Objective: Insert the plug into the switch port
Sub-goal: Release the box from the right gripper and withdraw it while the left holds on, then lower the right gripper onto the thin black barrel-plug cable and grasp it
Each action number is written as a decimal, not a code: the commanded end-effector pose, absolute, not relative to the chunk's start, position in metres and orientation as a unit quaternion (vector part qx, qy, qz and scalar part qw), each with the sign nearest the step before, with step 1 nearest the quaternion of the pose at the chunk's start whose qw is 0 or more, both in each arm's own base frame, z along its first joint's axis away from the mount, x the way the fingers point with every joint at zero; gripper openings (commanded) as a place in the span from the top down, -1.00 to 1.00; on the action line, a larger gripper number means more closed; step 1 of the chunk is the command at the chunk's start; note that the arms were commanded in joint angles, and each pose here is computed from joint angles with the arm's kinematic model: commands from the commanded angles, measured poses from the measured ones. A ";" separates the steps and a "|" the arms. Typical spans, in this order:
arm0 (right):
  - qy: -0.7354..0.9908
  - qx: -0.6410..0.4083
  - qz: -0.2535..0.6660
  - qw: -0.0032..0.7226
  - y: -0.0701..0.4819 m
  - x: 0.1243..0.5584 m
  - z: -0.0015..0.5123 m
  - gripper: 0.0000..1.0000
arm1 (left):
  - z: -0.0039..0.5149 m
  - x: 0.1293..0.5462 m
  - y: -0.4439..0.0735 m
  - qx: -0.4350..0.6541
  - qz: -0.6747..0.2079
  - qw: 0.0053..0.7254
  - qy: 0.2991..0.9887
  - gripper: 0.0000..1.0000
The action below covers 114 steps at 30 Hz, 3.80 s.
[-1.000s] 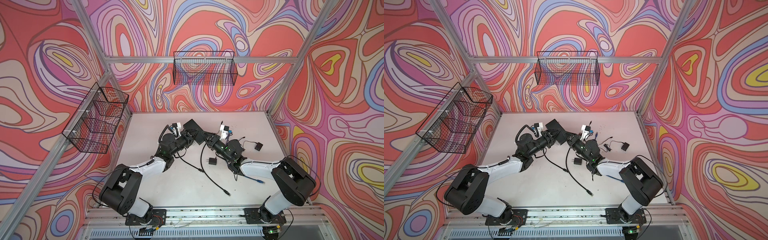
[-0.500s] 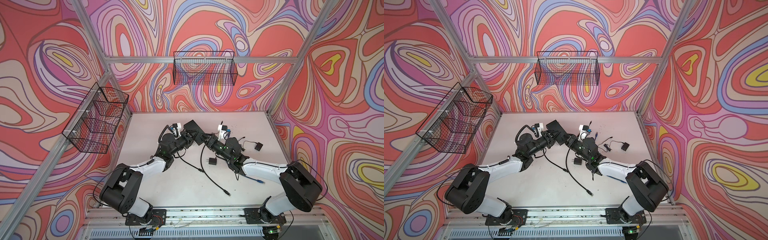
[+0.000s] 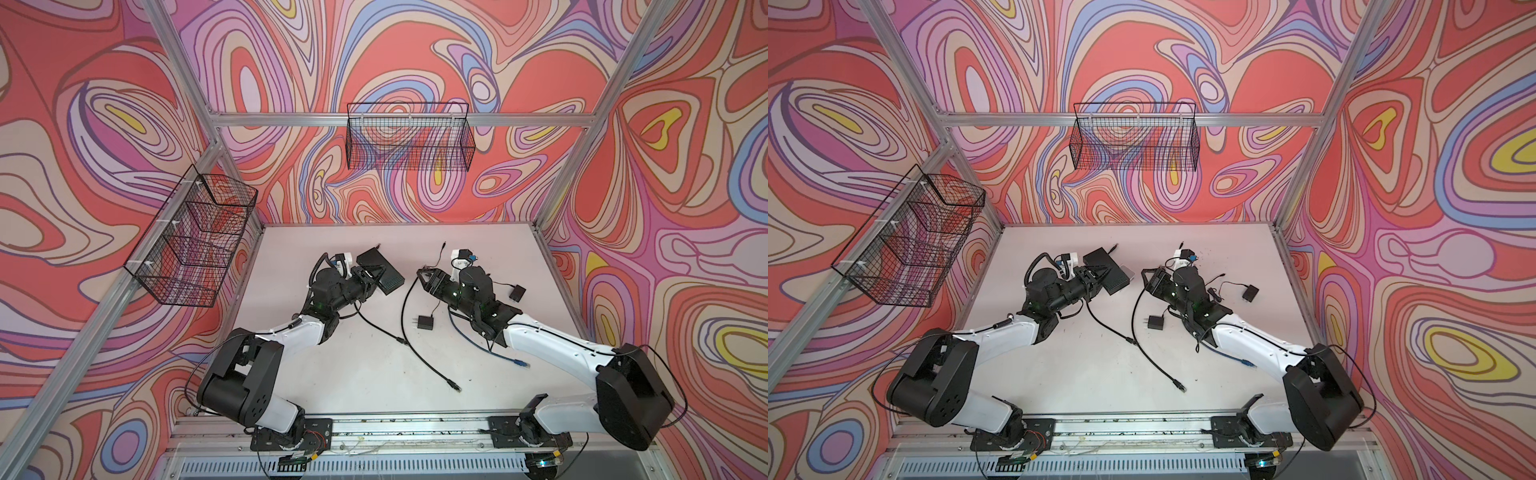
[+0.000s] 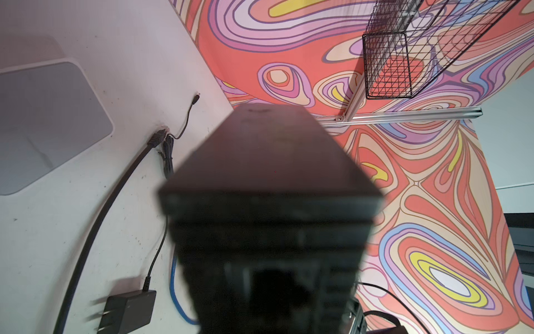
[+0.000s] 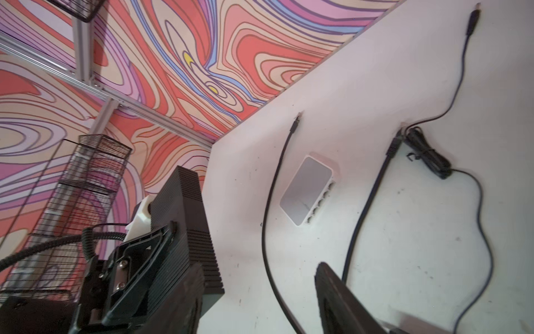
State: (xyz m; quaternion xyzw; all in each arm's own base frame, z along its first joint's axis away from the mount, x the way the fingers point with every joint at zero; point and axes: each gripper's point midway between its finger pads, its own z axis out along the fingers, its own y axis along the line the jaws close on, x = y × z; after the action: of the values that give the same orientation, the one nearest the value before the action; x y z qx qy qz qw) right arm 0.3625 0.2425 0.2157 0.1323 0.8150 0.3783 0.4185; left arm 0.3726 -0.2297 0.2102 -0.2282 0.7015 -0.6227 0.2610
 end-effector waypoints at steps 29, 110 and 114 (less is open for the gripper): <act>0.928 0.289 -0.002 0.236 0.029 0.454 0.077 0.23 | 0.223 0.312 -0.208 -0.127 -0.511 0.282 0.802 0.86; 0.927 0.327 -0.020 0.182 -0.012 0.483 0.000 0.59 | 0.205 0.319 -0.203 -0.131 -0.505 0.275 0.807 0.87; 0.928 0.327 -0.016 0.180 -0.010 0.482 -0.002 0.61 | 0.203 0.319 -0.202 -0.131 -0.504 0.275 0.808 0.87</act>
State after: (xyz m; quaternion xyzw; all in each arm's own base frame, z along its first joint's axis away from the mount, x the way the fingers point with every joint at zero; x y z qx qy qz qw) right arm 0.4939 -0.0099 0.0236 0.3294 0.9200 -0.0100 0.2120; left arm 0.3171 -0.2018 0.1941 -0.1460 0.8180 -0.4934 0.2573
